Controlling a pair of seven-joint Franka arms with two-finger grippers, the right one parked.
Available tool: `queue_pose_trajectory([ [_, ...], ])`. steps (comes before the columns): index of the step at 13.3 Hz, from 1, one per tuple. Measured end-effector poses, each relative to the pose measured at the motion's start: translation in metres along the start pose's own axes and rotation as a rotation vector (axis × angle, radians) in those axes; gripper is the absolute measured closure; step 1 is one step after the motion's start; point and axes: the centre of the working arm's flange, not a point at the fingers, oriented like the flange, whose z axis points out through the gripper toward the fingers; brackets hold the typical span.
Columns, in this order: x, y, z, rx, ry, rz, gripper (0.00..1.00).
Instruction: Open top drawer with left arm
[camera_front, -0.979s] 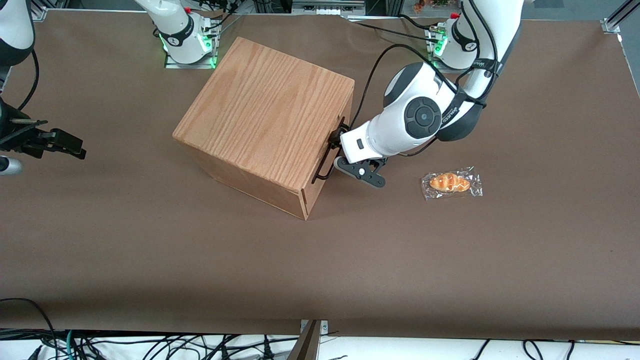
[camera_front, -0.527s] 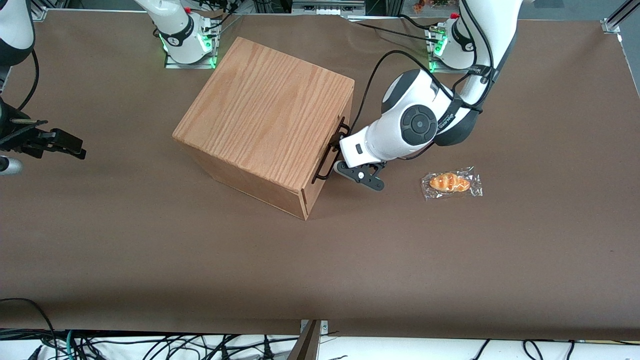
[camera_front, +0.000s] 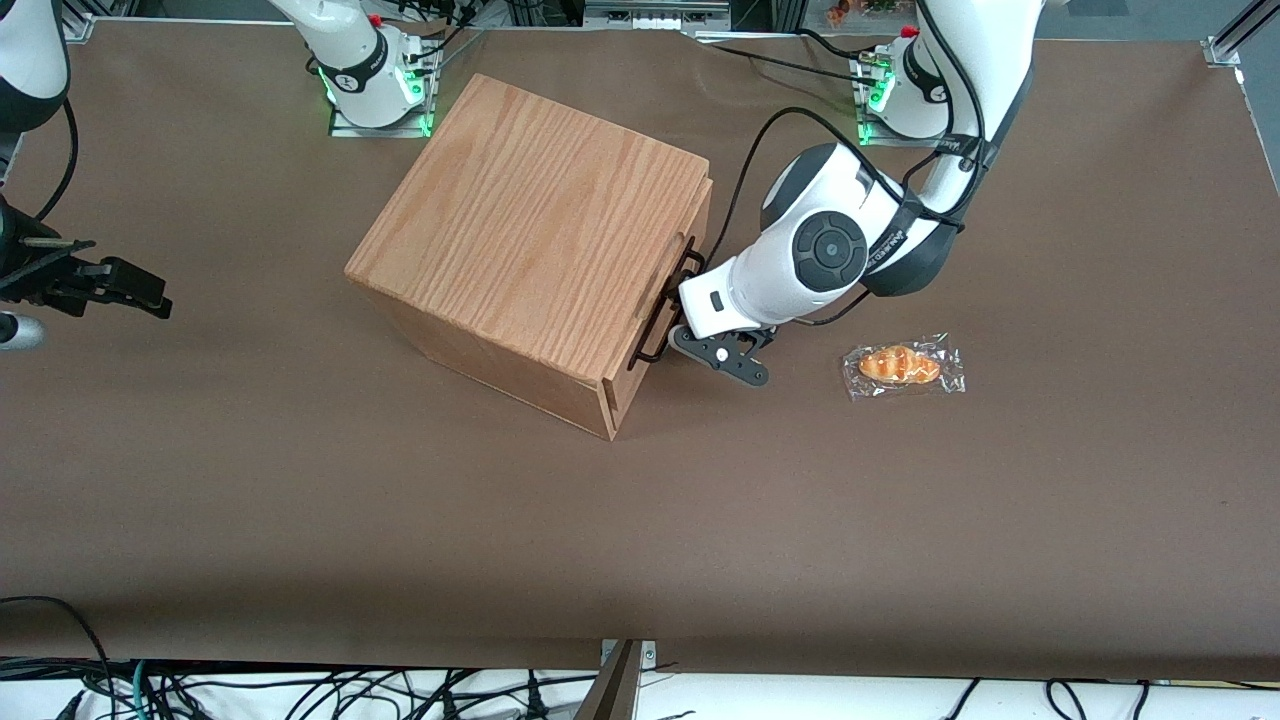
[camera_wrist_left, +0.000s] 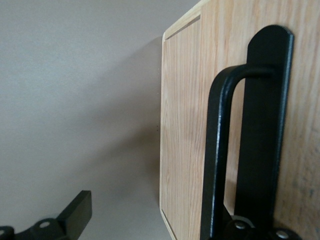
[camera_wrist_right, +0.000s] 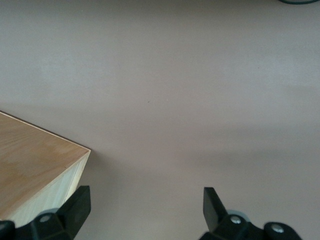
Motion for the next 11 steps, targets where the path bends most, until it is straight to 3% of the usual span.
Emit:
queue_pose_trajectory([
  [11, 0.002, -0.087, -0.028, 0.006, -0.03, -0.037, 0.0],
])
